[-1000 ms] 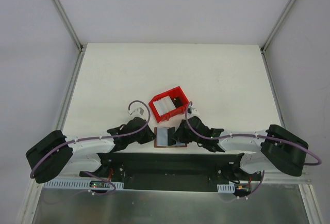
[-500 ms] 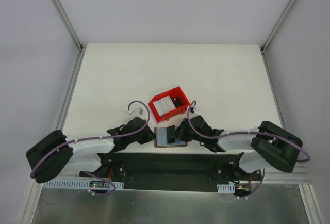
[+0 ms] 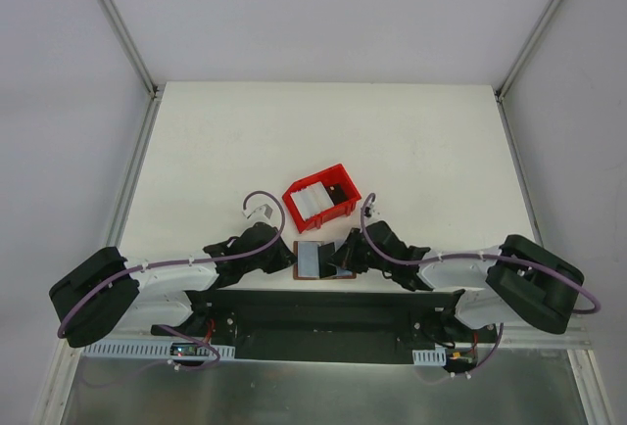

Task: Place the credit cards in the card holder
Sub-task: Insert the credit card into the card holder.

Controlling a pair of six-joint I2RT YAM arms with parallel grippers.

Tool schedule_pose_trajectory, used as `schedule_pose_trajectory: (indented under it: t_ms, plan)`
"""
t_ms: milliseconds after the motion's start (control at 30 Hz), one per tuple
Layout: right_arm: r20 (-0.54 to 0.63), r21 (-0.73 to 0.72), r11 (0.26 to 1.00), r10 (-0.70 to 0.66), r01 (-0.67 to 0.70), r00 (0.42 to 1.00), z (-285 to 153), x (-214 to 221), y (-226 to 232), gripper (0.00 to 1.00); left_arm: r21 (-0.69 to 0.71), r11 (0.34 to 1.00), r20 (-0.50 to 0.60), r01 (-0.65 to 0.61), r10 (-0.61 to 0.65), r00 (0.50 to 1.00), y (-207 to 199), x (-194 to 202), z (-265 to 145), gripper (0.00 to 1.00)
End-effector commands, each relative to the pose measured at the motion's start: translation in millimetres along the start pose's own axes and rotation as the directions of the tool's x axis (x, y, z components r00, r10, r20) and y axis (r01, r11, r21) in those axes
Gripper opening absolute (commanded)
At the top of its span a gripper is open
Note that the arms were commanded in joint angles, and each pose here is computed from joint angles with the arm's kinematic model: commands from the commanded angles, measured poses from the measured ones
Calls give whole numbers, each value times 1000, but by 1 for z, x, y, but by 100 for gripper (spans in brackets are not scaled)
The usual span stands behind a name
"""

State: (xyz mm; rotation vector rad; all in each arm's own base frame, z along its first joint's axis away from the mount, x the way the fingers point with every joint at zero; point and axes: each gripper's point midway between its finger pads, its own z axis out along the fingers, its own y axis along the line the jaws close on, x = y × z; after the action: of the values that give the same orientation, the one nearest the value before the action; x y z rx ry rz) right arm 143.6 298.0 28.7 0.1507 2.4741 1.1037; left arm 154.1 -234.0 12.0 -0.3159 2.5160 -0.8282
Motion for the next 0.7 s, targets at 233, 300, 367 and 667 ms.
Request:
schedule_pose_trajectory:
  t_ms: [233, 300, 367, 667]
  plan:
    - [-60, 84, 996, 9, -4, 998, 12, 10, -11, 1, -157, 986, -67, -64, 54, 996, 48, 20, -3, 0]
    - [-51, 83, 997, 2, 2, 999, 13, 9, -11, 1, -153, 986, -64, -62, 53, 997, 48, 19, -3, 0]
    - [-36, 89, 996, 2, 2, 999, 11, 6, -13, 1, -155, 986, -67, -62, 52, 996, 49, 21, -3, 0]
    - [56, 140, 990, -8, 0, 998, 1, -10, -29, 1, -144, 988, -63, -59, 50, 997, 47, 20, -4, 0]
